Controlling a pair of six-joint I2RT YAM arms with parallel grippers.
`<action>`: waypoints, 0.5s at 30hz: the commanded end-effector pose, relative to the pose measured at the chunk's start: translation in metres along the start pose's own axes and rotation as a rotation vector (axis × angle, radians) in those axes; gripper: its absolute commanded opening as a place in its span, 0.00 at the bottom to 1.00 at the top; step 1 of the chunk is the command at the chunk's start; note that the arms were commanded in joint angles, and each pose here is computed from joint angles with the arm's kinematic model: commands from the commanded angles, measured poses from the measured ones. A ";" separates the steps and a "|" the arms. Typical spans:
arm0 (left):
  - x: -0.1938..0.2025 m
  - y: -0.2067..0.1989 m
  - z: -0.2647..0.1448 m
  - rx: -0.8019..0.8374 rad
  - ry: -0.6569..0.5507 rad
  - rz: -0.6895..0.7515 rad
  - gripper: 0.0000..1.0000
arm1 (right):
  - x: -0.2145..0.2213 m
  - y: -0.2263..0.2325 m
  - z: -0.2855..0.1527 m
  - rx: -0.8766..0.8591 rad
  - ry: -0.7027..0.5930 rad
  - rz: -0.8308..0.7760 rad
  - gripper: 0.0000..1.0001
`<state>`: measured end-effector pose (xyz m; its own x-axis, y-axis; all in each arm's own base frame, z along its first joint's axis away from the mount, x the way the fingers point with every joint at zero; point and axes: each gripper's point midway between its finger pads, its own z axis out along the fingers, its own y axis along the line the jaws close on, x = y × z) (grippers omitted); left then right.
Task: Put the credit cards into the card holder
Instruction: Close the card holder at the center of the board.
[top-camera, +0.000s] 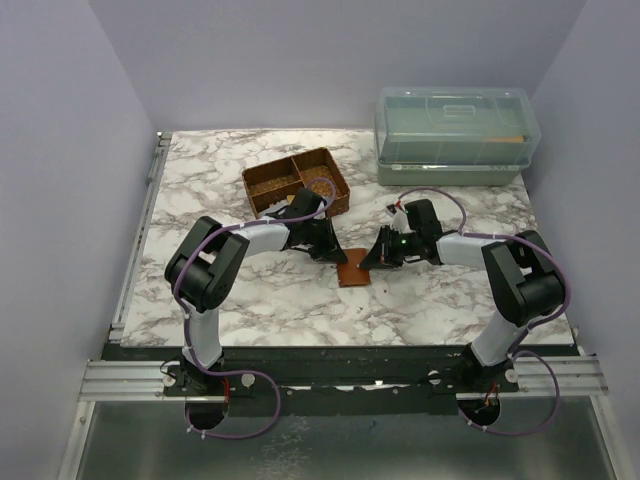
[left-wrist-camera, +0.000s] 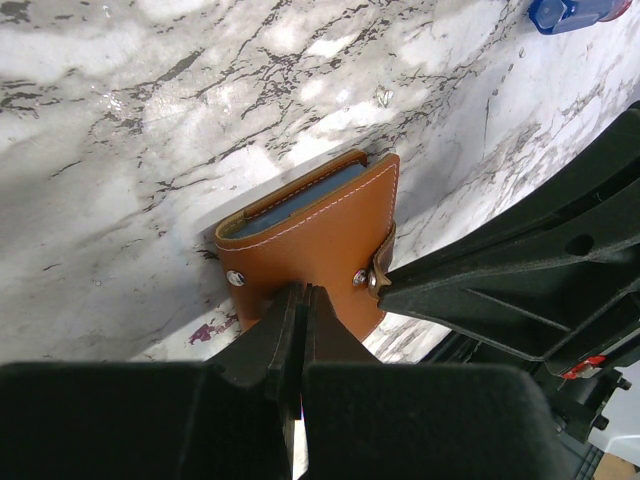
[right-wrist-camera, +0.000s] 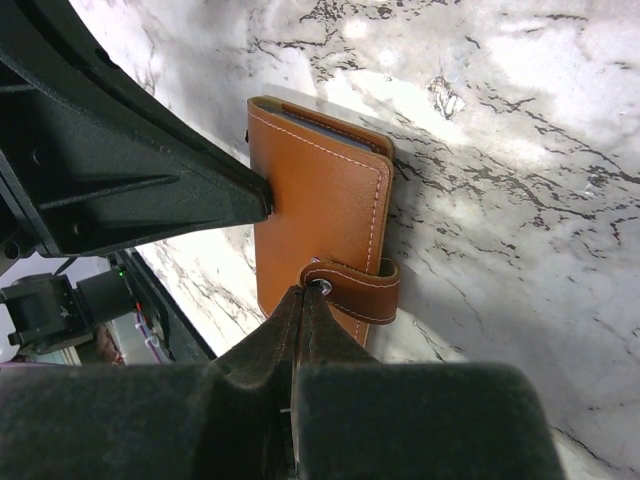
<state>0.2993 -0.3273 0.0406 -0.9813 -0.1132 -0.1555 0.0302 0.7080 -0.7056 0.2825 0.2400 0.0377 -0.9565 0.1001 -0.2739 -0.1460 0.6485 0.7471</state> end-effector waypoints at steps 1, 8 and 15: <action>0.013 0.008 -0.001 -0.029 0.027 0.002 0.00 | -0.001 -0.013 0.006 0.057 0.007 0.011 0.00; 0.011 0.007 -0.002 -0.027 0.023 0.002 0.00 | -0.006 -0.014 0.007 0.097 -0.010 0.011 0.00; 0.012 0.007 -0.002 -0.027 0.023 0.004 0.00 | 0.008 -0.022 0.011 0.164 0.037 0.011 0.00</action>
<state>0.2993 -0.3273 0.0406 -0.9813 -0.1132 -0.1558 0.0304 0.7078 -0.7057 0.2865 0.2433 0.0360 -0.9578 0.0959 -0.2708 -0.1337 0.6857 0.7155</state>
